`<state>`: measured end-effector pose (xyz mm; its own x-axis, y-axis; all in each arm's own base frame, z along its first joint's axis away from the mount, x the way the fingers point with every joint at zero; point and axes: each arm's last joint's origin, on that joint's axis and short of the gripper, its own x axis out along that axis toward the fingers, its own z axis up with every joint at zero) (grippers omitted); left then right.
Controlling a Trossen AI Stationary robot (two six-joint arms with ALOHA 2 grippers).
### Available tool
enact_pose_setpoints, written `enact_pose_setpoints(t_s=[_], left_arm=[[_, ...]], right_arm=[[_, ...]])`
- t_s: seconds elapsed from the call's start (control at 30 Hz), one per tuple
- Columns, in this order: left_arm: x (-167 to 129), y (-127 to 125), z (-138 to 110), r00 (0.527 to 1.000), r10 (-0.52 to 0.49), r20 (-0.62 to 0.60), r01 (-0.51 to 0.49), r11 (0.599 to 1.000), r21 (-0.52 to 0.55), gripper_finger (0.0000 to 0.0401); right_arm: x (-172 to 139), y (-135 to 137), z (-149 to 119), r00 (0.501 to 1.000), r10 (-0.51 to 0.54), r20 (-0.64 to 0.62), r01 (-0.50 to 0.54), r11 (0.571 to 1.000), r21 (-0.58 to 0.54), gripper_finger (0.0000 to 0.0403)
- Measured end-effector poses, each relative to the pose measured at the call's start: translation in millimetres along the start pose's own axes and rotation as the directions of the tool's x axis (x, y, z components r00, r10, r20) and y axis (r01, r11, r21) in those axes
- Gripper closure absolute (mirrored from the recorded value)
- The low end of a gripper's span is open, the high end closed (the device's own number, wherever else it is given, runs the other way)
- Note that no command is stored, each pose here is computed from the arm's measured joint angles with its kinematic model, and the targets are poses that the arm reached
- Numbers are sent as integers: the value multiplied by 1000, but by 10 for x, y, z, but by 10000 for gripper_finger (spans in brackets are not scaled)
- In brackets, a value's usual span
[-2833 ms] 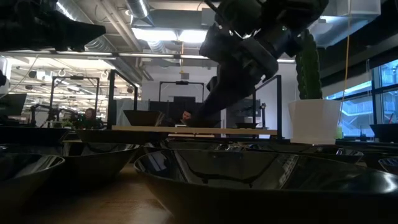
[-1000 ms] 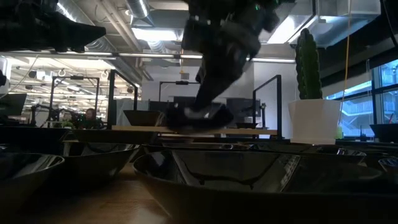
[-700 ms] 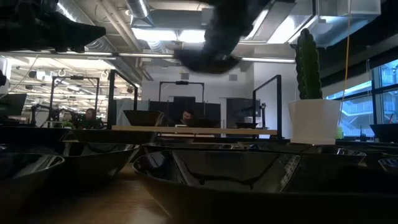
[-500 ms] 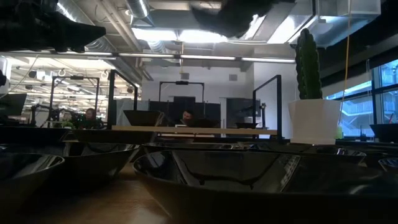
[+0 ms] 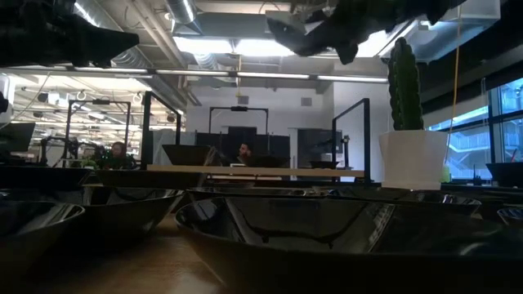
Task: Pick & Place Mini shaped plates
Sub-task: Stack the black leaf-shaped plate on top of the black leaf-shaped plate on the shelf
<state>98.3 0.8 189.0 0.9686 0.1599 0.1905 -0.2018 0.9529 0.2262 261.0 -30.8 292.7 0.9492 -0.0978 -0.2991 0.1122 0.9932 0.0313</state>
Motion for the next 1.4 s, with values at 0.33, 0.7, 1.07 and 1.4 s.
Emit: enact_pose_setpoints(t_s=[0.33,0.7,1.07,1.4], left_arm=[[0,0,-1,1000,0,-1,0,1000,0,399],[0,0,-2,1000,0,-2,0,1000,-3,391],[0,-1,-3,1000,-1,-3,1,1000,-3,391],[0,-1,-3,1000,-1,-3,1,1000,-17,397]], right_arm=[[367,-382,183,981,-187,-50,192,974,125,402],[1077,-961,273,892,-269,-363,356,914,196,401],[1307,-1211,-37,818,-281,-501,457,847,271,401],[1312,-1168,-112,780,-281,-559,497,821,281,401]])
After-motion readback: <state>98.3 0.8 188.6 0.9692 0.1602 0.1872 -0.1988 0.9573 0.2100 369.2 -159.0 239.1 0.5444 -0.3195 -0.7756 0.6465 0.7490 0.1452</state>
